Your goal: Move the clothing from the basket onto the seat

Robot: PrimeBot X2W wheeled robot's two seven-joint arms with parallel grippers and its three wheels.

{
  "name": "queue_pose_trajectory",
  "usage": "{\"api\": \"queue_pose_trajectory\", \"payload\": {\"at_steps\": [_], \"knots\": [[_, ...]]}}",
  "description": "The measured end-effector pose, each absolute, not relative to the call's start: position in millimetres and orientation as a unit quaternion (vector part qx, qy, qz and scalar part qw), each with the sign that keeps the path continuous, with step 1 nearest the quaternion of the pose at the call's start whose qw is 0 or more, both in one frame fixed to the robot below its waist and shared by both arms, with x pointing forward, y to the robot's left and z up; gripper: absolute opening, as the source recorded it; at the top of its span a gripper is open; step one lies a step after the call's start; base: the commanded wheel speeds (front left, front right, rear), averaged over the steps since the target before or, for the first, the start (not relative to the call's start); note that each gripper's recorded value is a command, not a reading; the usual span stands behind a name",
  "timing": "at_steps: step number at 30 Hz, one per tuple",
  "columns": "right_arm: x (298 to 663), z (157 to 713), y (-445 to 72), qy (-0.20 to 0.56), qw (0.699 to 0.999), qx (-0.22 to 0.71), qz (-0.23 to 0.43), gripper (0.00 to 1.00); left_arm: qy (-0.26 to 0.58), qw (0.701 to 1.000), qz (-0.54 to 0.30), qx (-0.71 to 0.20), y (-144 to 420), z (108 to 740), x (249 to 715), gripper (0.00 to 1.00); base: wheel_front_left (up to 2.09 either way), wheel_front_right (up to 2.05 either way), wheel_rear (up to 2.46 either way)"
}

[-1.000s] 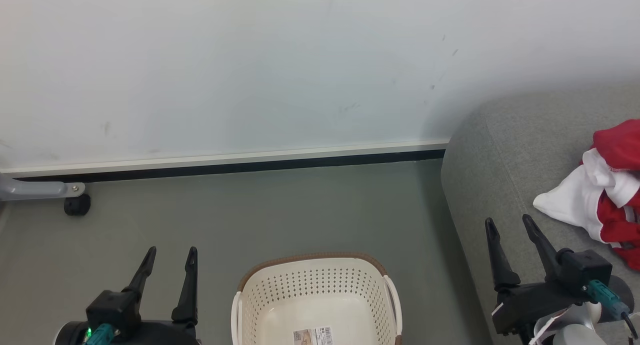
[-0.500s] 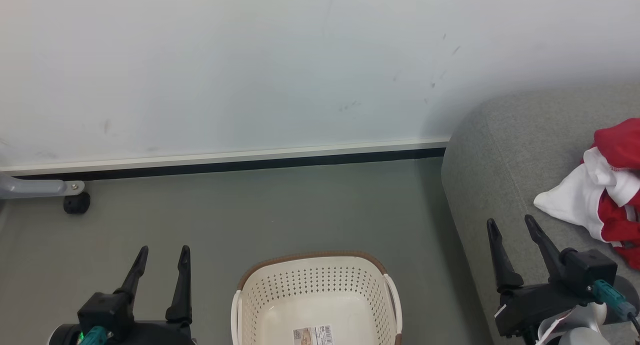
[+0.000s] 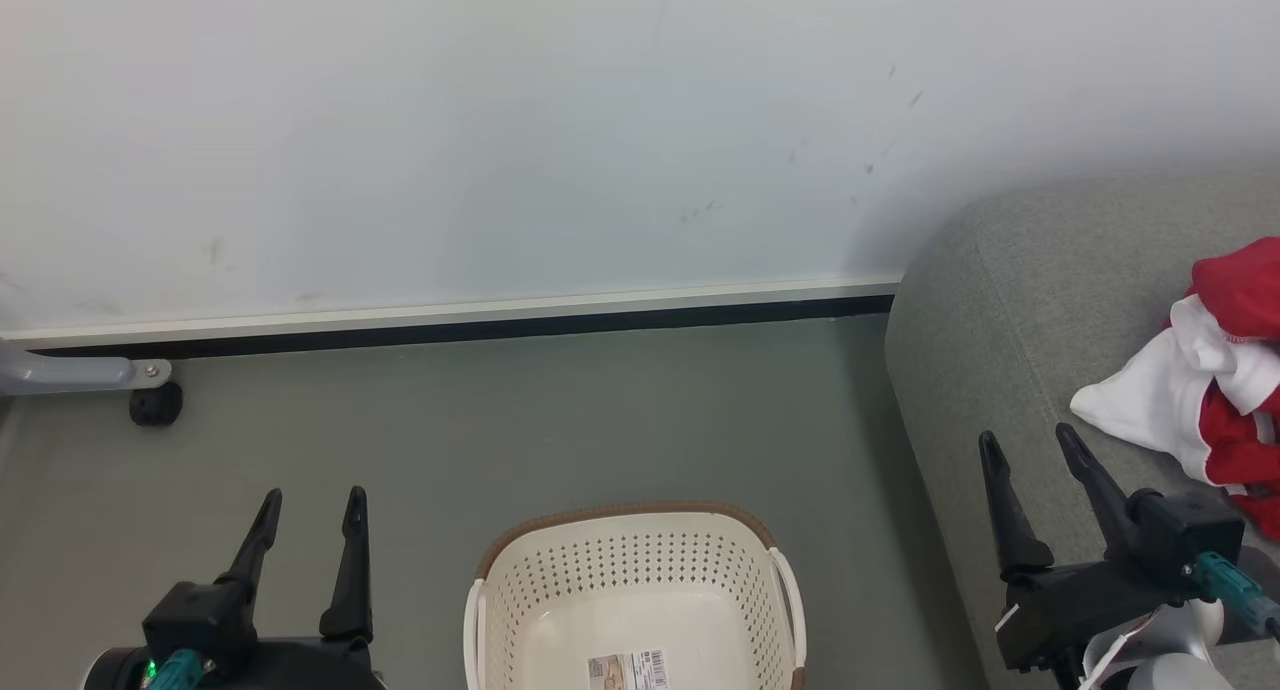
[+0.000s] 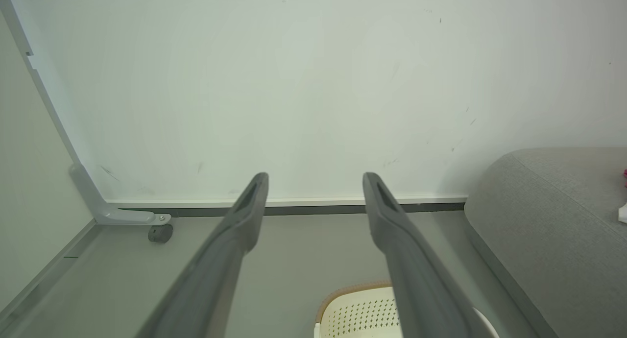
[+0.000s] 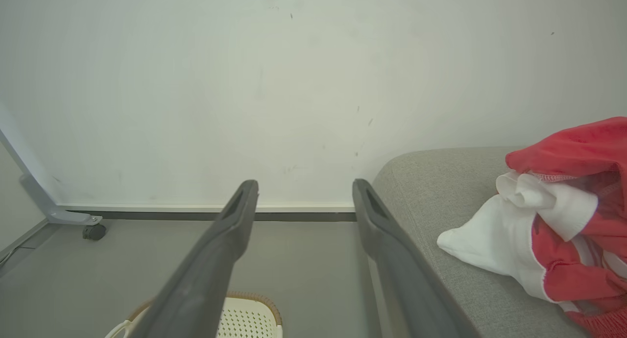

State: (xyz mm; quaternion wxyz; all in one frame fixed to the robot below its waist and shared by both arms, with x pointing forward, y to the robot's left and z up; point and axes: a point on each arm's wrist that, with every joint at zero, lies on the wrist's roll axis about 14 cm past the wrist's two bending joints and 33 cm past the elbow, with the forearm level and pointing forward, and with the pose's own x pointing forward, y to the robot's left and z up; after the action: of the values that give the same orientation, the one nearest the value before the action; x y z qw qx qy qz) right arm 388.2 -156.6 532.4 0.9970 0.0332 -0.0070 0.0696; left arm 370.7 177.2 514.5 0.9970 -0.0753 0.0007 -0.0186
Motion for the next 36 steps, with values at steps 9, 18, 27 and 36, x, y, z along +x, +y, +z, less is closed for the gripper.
{"api": "queue_pose_trajectory", "payload": {"at_steps": [9, 18, 27, 36], "knots": [[387.5, 535.6, -156.1, -0.006, 0.997, 0.036, 0.068, 0.00, -0.002, 0.997, -0.018, -0.075, 173.7, 515.8, 369.9, 0.00, 0.00, 0.00, 0.00], [380.2, 512.4, -156.8, 0.030, 0.996, 0.061, 0.059, 0.00, 0.031, 0.995, -0.013, -0.097, 172.5, 495.8, 363.6, 0.00, 0.00, 0.00, 0.00], [381.3, 505.5, -162.9, 0.051, 0.989, 0.133, 0.044, 0.00, 0.055, 0.985, 0.001, -0.162, 177.3, 486.5, 363.5, 0.00, 0.00, 0.00, 0.00], [382.0, 499.4, -168.8, 0.067, 0.977, 0.201, 0.032, 0.00, 0.071, 0.972, 0.008, -0.226, 180.0, 480.1, 363.7, 0.00, 0.00, 0.00, 0.00]]}}
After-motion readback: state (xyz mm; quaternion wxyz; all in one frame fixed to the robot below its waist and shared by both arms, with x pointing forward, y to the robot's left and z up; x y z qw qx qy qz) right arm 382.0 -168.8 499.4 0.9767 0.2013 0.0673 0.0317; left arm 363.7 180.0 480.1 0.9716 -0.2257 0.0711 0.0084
